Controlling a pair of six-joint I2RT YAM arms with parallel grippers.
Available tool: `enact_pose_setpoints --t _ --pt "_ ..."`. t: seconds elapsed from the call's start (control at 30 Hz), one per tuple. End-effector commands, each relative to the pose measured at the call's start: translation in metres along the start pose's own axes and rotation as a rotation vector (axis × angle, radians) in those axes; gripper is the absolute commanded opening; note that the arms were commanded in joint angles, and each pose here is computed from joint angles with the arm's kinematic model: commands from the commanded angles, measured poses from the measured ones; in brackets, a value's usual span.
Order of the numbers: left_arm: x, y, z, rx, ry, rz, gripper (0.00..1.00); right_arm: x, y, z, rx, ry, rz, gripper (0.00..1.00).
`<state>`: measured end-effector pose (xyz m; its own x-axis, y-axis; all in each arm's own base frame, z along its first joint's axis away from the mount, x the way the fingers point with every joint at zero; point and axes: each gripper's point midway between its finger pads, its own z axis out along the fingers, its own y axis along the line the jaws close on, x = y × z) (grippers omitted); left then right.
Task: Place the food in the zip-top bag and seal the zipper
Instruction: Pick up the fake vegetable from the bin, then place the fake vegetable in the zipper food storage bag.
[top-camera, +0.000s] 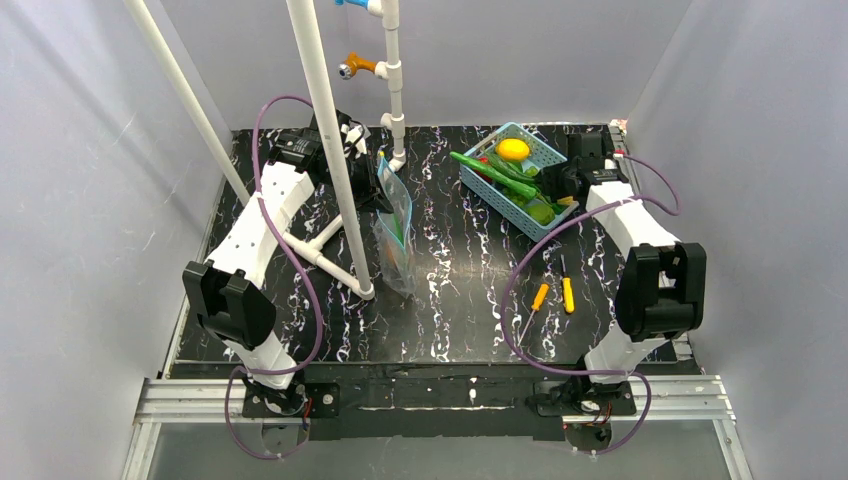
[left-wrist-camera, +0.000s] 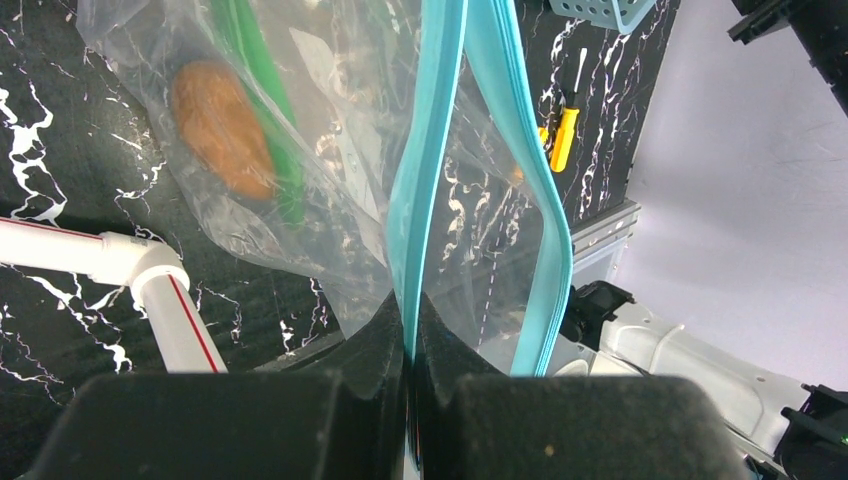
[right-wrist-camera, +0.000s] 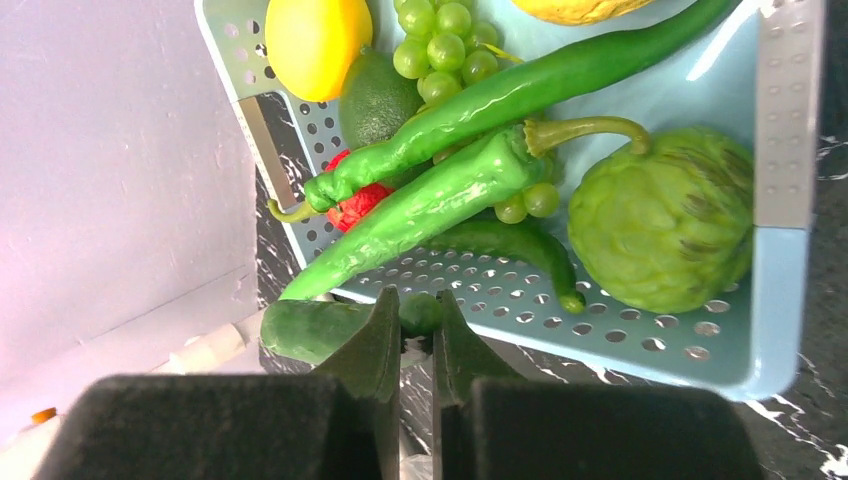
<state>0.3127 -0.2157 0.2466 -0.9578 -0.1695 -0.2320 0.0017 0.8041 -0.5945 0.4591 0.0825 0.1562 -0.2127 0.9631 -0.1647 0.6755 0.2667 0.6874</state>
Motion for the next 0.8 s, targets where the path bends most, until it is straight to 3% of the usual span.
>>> enact_pose_setpoints --t 0.0,0.23,0.37,0.63,0.77 --pt "-0.001 -0.012 -0.016 0.043 -0.029 0.03 0.0 -0.022 0.015 -0.03 -0.053 -0.093 -0.129 0.01" --pt "-0.002 -0.011 -0.006 0.057 -0.011 0.019 0.0 0.012 0.077 -0.099 -0.366 -0.025 -0.552 0.01" --pt "-0.003 -0.013 -0.001 0.067 0.001 0.008 0.0 0.062 0.101 -0.15 -0.538 0.006 -0.769 0.01" --pt "0.001 -0.006 0.008 0.053 0.028 -0.003 0.0 0.104 0.135 -0.241 -0.705 -0.222 -1.032 0.01" --pt "0.002 -0.006 0.011 0.053 0.031 -0.012 0.0 0.126 0.148 -0.261 -0.72 -0.312 -1.142 0.01"
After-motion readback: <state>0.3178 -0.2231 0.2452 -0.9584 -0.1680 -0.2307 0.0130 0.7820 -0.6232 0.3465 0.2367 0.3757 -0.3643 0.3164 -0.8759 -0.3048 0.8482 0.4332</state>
